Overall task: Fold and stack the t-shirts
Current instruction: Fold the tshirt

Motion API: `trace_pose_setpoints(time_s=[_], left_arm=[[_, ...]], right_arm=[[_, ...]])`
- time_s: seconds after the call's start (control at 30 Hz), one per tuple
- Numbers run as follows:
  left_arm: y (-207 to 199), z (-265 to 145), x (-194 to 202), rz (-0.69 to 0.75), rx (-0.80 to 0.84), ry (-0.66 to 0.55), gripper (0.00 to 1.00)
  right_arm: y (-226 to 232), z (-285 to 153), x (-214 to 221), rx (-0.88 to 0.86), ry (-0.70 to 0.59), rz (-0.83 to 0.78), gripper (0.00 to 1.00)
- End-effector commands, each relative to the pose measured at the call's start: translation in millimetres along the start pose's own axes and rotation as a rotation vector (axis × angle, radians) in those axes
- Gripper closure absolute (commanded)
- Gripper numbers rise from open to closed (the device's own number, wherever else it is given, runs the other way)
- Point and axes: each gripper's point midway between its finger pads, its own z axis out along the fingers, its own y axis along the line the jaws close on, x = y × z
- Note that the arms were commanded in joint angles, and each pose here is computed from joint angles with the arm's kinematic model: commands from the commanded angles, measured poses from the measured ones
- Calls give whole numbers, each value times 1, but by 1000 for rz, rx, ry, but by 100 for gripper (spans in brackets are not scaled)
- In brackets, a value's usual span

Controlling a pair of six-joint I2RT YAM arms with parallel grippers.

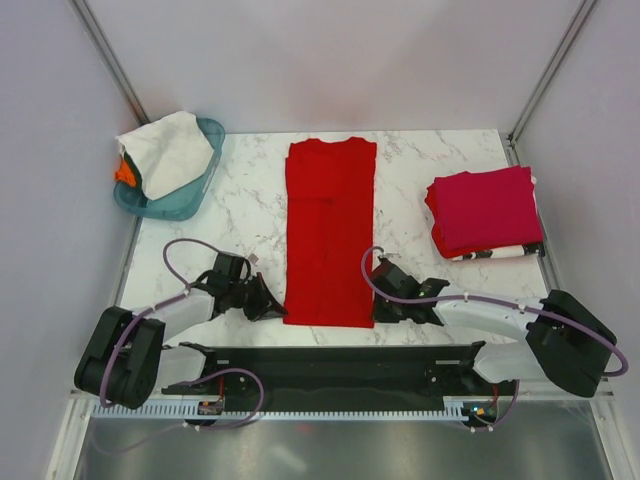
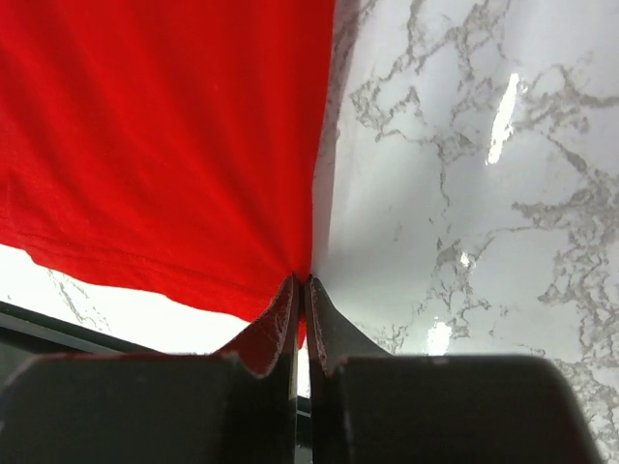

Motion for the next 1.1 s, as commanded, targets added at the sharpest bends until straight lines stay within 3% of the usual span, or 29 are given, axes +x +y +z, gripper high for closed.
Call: trace_pose_setpoints(time_s=[0.0,0.3,0.47,0.6,0.67,0.7,0.93,1.07], left_arm=[[20,2,4,-23,-73,-20,98],[14,-1,20,-51,-18,12,98],[5,-6,27,-64,26,24,92],[0,-7,27,-61,31,25,89],[-1,-8,26,-63,29,29,93],[-3,-8,26,-62,33,31,95],[-37,-21,7,-36,87,-2,98],[-63,-29,-11,-4,128,-25,98]], right_arm=[[-16,-4,12,37,11,27,92],[-9,-8,9,-4,1,56,79],[2,-9,11,-41,33,38,72],[8,-14,8,-78,21,39,81],[11,-16,6,-90,17,36,97],[13,-18,6,-96,18,37,100],[24,-37,-17,-151,-36,63,100],[29,-54,-56,-173,-111,72,100]])
